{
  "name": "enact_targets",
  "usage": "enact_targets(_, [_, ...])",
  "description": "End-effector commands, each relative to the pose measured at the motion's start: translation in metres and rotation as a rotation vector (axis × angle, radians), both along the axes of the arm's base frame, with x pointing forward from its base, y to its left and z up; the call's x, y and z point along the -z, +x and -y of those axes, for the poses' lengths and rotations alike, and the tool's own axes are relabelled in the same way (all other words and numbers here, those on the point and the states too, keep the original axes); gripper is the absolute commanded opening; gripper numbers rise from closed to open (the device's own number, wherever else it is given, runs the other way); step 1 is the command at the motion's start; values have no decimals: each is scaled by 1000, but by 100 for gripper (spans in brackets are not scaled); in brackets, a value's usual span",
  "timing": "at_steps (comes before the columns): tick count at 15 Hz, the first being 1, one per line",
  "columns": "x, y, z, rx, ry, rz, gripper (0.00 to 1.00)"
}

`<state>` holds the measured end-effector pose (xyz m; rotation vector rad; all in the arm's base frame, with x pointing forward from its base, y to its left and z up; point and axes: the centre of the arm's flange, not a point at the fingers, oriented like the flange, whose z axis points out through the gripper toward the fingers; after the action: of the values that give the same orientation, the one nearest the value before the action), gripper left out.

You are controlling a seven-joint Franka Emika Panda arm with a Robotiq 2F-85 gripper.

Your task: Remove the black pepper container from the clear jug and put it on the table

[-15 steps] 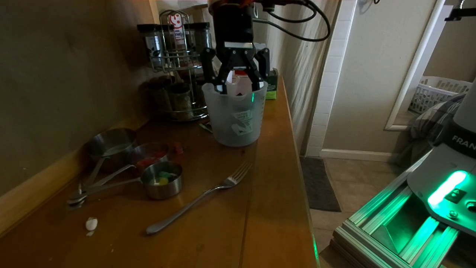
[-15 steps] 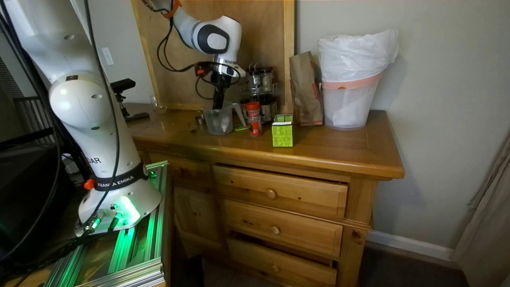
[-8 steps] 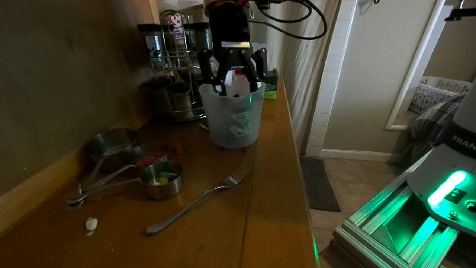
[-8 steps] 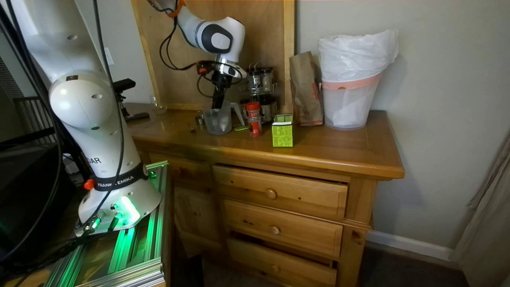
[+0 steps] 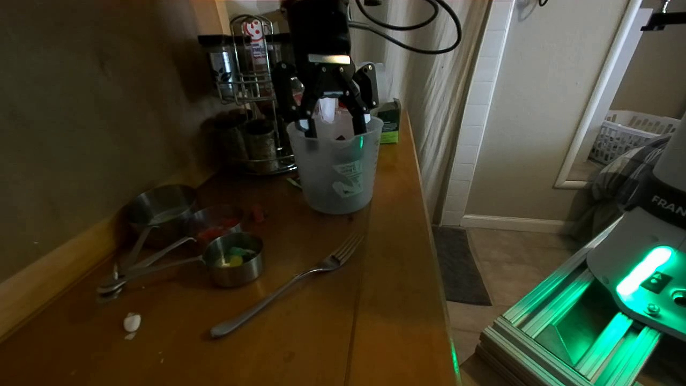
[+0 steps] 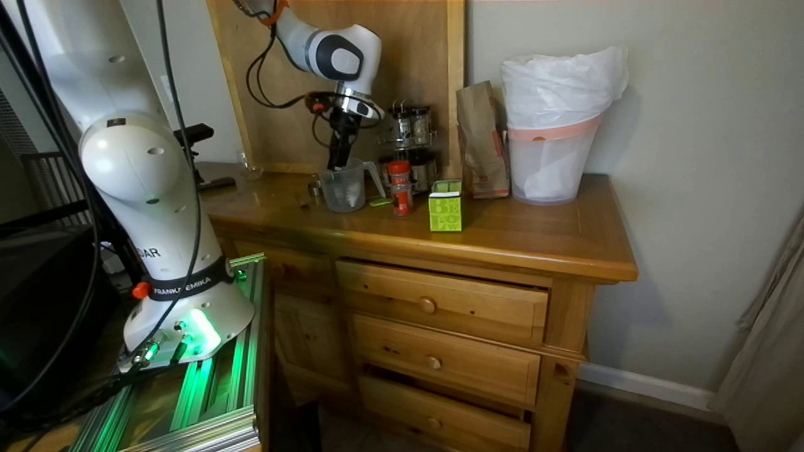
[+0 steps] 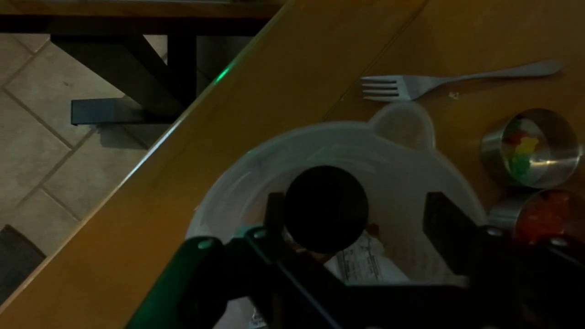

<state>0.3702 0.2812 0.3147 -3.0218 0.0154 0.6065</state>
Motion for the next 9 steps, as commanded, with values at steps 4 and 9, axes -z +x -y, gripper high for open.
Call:
enact_targets(4, [4, -7, -12, -59, -98, -54, 78])
enact_targets(9, [14, -2, -7, -101, -145, -32, 79])
